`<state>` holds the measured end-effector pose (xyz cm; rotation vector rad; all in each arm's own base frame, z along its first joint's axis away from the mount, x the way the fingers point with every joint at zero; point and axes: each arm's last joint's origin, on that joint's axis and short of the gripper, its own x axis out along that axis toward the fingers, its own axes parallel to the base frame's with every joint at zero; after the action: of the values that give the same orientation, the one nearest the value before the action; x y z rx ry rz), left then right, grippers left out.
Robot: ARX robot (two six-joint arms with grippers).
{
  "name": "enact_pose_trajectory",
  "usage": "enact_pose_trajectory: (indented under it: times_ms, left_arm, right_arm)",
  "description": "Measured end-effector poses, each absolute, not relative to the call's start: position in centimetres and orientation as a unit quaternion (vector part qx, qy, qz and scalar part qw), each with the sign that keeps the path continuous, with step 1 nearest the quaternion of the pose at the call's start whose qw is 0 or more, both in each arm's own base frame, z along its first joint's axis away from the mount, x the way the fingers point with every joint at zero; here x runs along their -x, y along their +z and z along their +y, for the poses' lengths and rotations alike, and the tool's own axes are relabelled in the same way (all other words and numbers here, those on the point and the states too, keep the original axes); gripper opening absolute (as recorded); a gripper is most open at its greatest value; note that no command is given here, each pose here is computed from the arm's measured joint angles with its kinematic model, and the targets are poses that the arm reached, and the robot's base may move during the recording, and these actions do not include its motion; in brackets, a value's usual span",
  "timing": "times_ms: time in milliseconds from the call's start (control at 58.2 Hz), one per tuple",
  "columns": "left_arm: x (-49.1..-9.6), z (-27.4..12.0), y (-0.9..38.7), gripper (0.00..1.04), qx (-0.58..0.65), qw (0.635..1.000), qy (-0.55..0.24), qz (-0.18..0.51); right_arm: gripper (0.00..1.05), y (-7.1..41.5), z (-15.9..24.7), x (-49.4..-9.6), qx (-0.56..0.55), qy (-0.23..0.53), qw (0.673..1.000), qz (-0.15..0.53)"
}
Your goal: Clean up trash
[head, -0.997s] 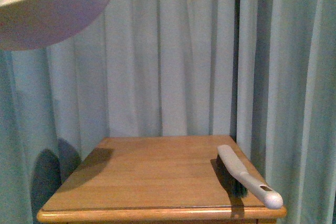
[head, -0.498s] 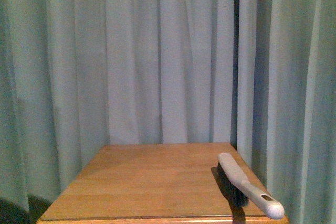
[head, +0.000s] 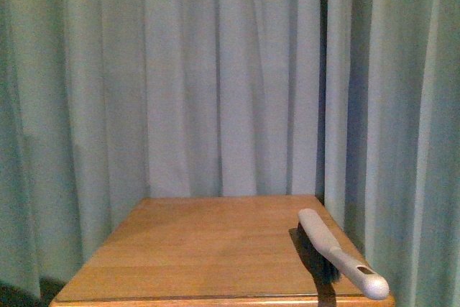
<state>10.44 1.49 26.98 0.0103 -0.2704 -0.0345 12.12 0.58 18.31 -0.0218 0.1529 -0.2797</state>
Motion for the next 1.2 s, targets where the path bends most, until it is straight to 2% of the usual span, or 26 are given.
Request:
enact_pose_trajectory:
  times_ms: [189,327,481,842,1203]
  left_arm:
    - [-10.4,1.5,27.0,0.28,-0.005,0.991,-0.017,-0.135]
    - [-10.4,1.5,27.0,0.28,-0.005,0.991,-0.017,-0.135]
    - [-10.4,1.5,27.0,0.28,-0.005,0.991,-0.017,-0.135]
    - [-10.4,1.5,27.0,0.28,-0.005,0.991,-0.017,-0.135]
    - [-10.4,1.5,27.0,0.28,-0.005,0.991,-0.017,-0.135]
  right_arm:
    - [0.97,23.4,2.3,-16.9,-0.033,-0.058,0.991,0.113]
    - [0.97,26.6,4.5,-21.5,-0.084,-0.005,0.982,0.171]
    - [0.97,27.6,8.0,-27.2,-0.127,0.031,0.955,0.265]
    - [0.97,25.4,12.1,-34.1,-0.166,0.039,0.911,0.374]
    - [0.97,23.2,14.3,-37.3,-0.172,0.04,0.891,0.418]
